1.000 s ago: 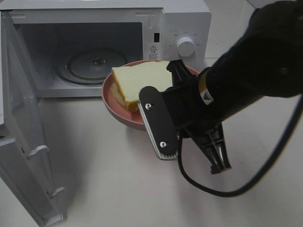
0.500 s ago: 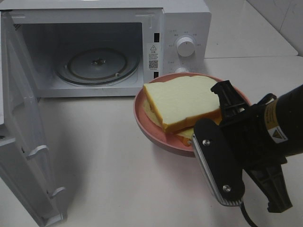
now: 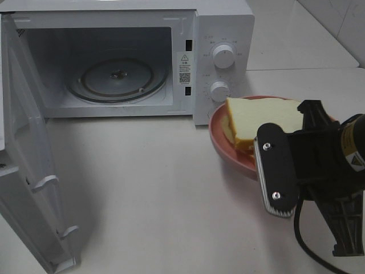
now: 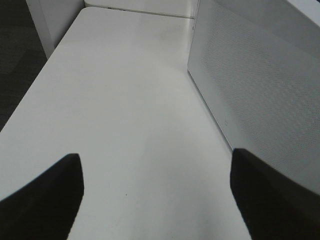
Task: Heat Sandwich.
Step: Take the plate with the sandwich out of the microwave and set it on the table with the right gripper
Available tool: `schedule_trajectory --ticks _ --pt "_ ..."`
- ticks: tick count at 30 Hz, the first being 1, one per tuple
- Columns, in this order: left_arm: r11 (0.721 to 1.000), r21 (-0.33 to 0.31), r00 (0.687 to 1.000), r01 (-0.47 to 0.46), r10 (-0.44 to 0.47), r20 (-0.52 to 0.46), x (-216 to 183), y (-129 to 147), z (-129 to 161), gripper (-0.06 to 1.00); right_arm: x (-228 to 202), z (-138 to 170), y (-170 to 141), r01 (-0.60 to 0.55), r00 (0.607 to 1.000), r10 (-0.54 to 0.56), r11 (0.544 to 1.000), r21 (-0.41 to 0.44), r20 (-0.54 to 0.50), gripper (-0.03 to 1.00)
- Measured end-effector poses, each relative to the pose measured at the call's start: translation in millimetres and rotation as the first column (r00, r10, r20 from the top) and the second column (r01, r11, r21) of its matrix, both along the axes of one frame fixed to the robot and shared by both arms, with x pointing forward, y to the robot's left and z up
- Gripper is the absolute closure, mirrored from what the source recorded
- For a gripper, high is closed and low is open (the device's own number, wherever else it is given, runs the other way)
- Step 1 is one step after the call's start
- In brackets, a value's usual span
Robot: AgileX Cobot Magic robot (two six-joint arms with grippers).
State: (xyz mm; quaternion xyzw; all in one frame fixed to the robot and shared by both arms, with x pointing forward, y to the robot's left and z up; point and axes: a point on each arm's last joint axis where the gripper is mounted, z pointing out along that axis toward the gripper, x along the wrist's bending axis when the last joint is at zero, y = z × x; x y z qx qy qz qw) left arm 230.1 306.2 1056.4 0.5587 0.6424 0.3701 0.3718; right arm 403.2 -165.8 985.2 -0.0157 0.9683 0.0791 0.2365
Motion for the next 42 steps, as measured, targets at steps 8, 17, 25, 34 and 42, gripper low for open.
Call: schedule_trajectory --ticks 8,17,25,34,42 --pt "1.0 0.0 1.0 0.0 0.0 0.0 0.0 0.0 0.0 0.18 20.4 0.8 -29.1 0.289 0.957 -0.289 0.956 0.049 0.001 0.89" --pt "1.0 0.0 1.0 0.0 0.0 0.0 0.0 0.0 0.0 0.18 40.0 6.9 -72.0 0.57 0.821 -0.571 0.82 0.055 -0.001 0.89" --pt "1.0 0.0 1.0 0.0 0.0 0.0 0.0 0.0 0.0 0.18 48.1 6.3 -108.0 0.754 0.654 -0.756 0.65 0.093 -0.022 0.89" --pt "1.0 0.0 1.0 0.0 0.0 0.0 0.0 0.0 0.0 0.18 61.5 -13.3 -125.0 0.872 0.488 -0.868 0.479 0.105 -0.089 0.89" --pt "1.0 0.0 1.0 0.0 0.0 0.0 0.0 0.0 0.0 0.18 85.9 -27.2 -128.6 0.908 0.418 -0.901 0.41 0.09 -0.118 0.89"
